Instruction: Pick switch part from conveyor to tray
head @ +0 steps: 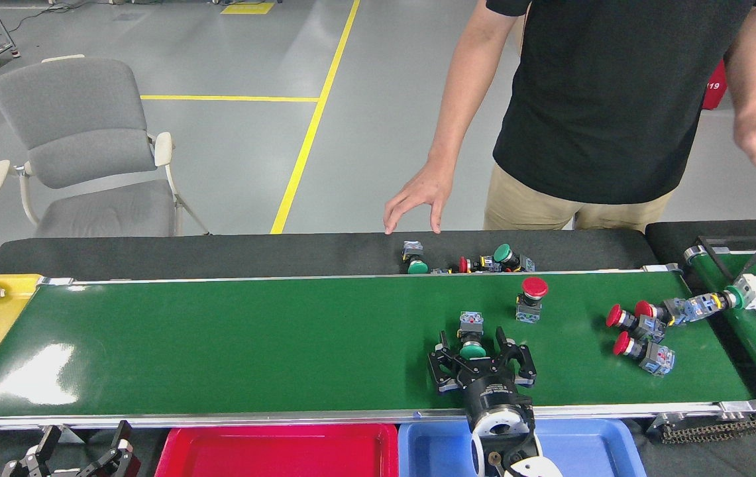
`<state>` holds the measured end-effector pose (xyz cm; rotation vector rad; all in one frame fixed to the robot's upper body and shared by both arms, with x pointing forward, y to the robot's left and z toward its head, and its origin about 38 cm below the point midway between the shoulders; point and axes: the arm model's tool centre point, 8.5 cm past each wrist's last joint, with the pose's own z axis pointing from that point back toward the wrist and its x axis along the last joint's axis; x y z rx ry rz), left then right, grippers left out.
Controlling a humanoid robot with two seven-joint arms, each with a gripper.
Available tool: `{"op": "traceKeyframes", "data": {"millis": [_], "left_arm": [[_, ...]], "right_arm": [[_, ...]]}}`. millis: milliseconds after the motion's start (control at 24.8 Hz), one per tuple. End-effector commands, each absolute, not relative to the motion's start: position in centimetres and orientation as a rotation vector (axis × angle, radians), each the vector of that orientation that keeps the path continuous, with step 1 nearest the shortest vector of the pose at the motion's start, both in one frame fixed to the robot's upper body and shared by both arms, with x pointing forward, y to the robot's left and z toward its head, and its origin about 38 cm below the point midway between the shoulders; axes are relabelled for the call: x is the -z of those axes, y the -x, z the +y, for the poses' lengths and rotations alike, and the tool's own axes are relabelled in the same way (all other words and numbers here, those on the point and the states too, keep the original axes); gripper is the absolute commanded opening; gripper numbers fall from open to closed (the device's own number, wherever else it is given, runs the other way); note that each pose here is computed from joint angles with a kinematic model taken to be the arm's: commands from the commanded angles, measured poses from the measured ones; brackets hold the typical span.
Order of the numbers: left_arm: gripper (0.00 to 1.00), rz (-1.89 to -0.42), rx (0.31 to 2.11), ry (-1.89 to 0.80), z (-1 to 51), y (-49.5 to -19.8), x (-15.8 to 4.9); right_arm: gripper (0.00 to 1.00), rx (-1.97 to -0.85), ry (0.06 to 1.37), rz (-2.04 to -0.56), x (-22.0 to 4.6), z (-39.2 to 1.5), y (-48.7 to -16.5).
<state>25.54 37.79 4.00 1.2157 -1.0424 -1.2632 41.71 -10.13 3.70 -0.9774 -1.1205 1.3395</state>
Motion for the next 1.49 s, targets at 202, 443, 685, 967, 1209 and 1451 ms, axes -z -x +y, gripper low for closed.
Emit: {"op": "traceKeyframes", "data": {"millis": [202, 443, 685, 967, 1209, 1451], "left_arm": [[1.0, -1.05, 1.265, -1.238, 38.1, -25.8, -4.7], [1.0, -1.046, 1.265, -1.239, 38.2, -25.7, -4.7], [1.0, -1.05, 1.263, -1.238, 38.0, -26.0, -4.6], [1.0, -1.026, 1.254, -1.24, 38.6, -25.4, -4.4], [1.0, -1.027, 1.25, -1.241, 38.4, -25.1, -4.4], [1.0, -1.032, 1.262, -1.227, 37.9, -25.2, -4.1]], "right_arm": [[0.14, -1.394, 0.96, -1.214, -5.2, -8.0, -41.6], [0.19, -1.691, 0.715, -1.647, -7.1, -1.8, -34.0], [1.0, -1.881, 0.464, -1.811, -5.8, 2.2, -28.7], [1.0, -1.649, 0.617, -1.718, -6.6, -3.3, -30.6], [1.0, -1.114, 1.049, -1.332, -3.9, -17.5, -27.4], [1.0, -1.08, 1.126, -1.263, -4.4, -22.5, -28.4]]}}
